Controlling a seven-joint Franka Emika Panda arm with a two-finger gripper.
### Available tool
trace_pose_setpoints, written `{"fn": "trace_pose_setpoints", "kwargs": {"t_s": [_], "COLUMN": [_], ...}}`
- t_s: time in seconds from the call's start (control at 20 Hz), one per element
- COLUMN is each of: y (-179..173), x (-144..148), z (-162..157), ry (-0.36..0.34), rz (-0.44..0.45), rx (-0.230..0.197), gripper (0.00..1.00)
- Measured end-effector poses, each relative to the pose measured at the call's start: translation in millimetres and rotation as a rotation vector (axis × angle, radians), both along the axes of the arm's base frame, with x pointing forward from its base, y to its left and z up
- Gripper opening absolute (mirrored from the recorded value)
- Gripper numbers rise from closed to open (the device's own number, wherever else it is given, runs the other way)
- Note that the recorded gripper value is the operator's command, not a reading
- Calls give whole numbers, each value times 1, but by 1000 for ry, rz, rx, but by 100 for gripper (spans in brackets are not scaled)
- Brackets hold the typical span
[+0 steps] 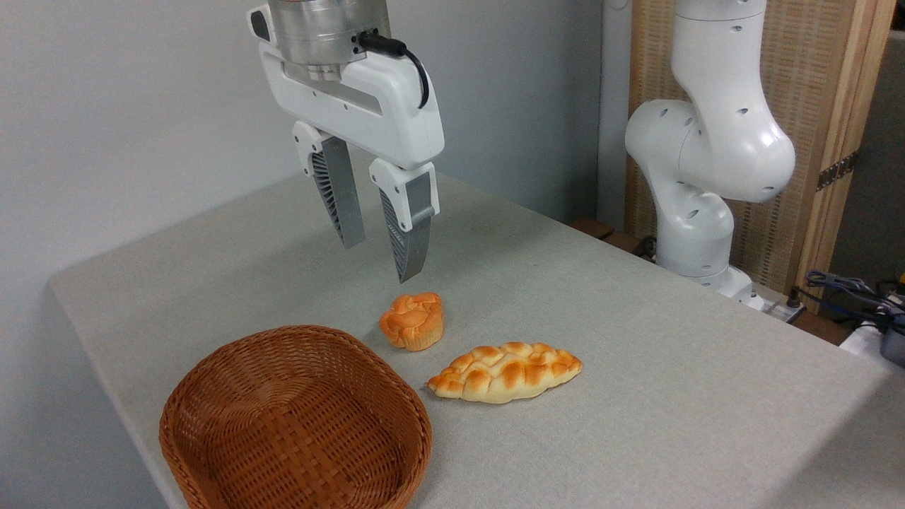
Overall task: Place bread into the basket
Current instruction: 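Lower the open gripper down onto the small round bun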
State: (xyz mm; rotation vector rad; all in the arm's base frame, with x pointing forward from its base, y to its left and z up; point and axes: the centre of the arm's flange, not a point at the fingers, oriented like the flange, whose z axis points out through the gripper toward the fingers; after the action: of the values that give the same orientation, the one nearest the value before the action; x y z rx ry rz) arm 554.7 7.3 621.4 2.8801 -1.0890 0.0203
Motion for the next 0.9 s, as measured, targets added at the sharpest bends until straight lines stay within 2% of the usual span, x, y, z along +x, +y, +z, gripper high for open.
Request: {"fn": "trace_pose_setpoints", "kwargs": {"t_s": [0.55, 0.7, 0.9], "y": [-8, -39, -94], "x": [-7, -19, -37], "z": [-14, -35, -82], "ry": [31, 38, 31], "rz": [-14, -71, -169], "rx": [-3, -3, 5], "gripper": [100, 100, 100]}}
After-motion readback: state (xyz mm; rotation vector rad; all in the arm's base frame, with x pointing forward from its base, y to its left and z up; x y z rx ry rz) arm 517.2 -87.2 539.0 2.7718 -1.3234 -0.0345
